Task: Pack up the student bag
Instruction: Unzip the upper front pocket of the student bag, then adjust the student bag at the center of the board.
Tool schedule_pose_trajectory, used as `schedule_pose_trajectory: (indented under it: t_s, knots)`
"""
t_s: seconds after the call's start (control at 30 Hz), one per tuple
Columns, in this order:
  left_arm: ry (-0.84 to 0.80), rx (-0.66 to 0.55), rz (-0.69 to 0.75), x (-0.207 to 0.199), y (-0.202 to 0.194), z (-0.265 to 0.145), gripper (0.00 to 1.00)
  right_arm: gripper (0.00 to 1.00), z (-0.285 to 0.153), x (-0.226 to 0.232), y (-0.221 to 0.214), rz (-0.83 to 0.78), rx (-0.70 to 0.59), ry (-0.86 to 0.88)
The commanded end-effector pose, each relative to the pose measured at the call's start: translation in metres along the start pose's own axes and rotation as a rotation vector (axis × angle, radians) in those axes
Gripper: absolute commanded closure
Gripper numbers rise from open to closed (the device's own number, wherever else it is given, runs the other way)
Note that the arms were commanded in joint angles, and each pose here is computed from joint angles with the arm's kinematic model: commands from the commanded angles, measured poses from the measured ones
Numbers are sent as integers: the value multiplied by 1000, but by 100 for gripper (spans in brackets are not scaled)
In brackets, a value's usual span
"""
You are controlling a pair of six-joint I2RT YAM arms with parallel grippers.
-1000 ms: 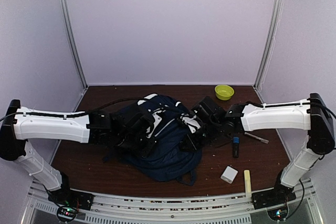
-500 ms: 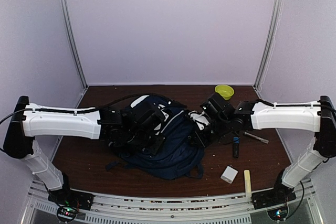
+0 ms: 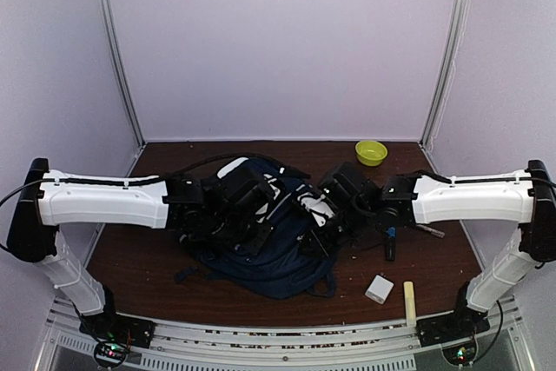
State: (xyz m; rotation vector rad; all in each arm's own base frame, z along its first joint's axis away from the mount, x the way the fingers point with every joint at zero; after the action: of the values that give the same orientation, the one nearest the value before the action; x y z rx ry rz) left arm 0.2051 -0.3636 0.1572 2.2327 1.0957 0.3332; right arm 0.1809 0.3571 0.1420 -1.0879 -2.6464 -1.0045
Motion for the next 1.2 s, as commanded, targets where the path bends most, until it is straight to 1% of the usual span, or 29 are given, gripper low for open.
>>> schedule_pose_trajectory:
  t_s: [0.0,0.27,0.43,0.5,0.6,0.7,0.77,0.87,1.0,1.17]
  knots:
    - [-43,-188,-48,-4,55,-25,100,100,0,29,15,-2,-48,78]
    - [-66,-213,-58,-1,56,-29,100,100,11,37,14,62,-87,107]
    - [-154,-223,10,-13,48,-30,100,100,22,31,11,104,-97,95]
    - [-172,-191,65,-15,36,-30,87,100,24,29,10,110,-92,87]
    - [-177,-170,130,-9,19,-34,63,100,23,27,8,107,-90,75]
    - [-184,-161,193,-3,3,-41,45,100,19,25,8,99,-88,57]
    - [-194,-149,239,-1,-10,-43,37,100,16,24,9,95,-91,48]
    - [-174,-137,288,9,-29,-42,32,100,10,22,11,89,-96,37]
    - [-156,-160,353,19,-46,-44,31,100,2,17,11,81,-103,18]
    - [-130,-214,422,23,-44,-43,31,100,-10,1,5,86,-102,-14]
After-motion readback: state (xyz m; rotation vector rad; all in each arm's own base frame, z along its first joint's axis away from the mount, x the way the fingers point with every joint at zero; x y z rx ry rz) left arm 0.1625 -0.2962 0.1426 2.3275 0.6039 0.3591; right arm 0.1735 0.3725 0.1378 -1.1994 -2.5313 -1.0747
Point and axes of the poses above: each gripper's point midway between its finger pads, its own z axis out along the fingers, its own x axis along the line the jaws close on, y = z × x, the point moved 1 cm from there along -z, back along the fingers, and after that the axes turned 2 degrees about -z, right-handed, at the moved point
